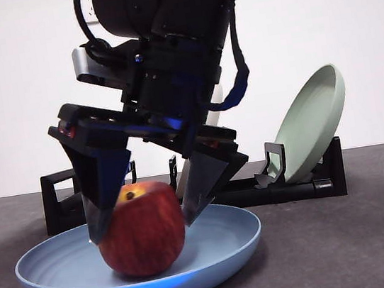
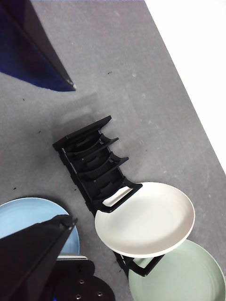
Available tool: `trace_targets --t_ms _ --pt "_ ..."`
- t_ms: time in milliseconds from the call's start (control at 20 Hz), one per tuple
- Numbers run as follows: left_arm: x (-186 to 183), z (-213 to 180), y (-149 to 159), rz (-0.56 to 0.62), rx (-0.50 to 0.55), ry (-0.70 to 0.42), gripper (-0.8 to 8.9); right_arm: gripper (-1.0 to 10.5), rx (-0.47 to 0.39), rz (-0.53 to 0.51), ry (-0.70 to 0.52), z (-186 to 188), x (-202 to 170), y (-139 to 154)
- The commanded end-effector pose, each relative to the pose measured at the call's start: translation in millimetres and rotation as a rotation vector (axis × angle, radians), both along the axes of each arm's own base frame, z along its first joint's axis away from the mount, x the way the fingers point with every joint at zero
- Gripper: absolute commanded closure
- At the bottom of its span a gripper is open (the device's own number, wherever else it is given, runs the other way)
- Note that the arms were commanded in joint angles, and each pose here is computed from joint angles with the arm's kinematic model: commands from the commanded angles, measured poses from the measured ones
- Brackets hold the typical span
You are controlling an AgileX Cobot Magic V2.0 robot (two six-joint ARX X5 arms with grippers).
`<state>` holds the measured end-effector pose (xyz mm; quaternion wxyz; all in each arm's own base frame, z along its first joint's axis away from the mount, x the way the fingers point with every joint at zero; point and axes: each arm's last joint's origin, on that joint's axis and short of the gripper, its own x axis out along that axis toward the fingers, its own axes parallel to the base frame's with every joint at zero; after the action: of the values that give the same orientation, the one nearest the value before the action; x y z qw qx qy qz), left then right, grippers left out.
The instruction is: Take the blue plate from the plate rack,put the plate on the table,take the apple from the table,put the apple in the plate
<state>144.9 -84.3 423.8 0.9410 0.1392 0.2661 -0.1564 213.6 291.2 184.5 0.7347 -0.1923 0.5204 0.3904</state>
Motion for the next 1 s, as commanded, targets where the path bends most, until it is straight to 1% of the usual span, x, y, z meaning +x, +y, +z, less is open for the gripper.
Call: trace_targets --t_ms 50,200,350,500,700,800,850,900,950,1000 --pt "-0.5 -0.7 0.8 -0.003 0.009 0.002 3.76 3.7 0.013 0.001 -0.014 4.9 1.5 2.3" --pt "-0.6 -0.8 0.8 -0.004 0.009 0.003 3.76 3.7 0.038 0.001 -0.035 21.2 2.4 2.5" --pt "-0.6 -0.8 0.7 -0.007 0.007 0.004 3.76 3.8 0.07 -0.011 -0.072 51.3 2.8 -2.3" --pt "-0.6 -0.1 -1.0 -0.049 -0.025 0.011 3.76 3.8 0.077 -0.024 -0.163 83.2 0.3 -12.7" --pt "-0.1 2.2 -3.6 -0.107 -0.071 0.004 3.79 4.0 0.1 -0.081 -0.276 121.2 -4.6 -38.5" --pt "-0.1 2.7 -4.7 -0.133 -0.089 0.007 3.84 4.9 0.125 -0.107 -0.309 139.4 -9.1 -54.9" --pt "-0.2 2.7 -5.0 -0.142 -0.094 0.009 4.05 5.3 0.137 -0.12 -0.32 146.7 -10.8 -62.5" --pt "-0.5 2.7 -5.6 -0.163 -0.105 0.016 4.72 6.2 0.154 -0.142 -0.339 158.4 -14.4 -75.9" --pt "-0.8 2.8 -6.2 -0.184 -0.114 0.021 5.7 7.2 0.168 -0.159 -0.36 168.9 -18.1 -89.0" --pt "-1.1 2.9 -6.8 -0.202 -0.121 0.025 6.97 8.5 0.18 -0.172 -0.387 179.5 -22.3 -103.1"
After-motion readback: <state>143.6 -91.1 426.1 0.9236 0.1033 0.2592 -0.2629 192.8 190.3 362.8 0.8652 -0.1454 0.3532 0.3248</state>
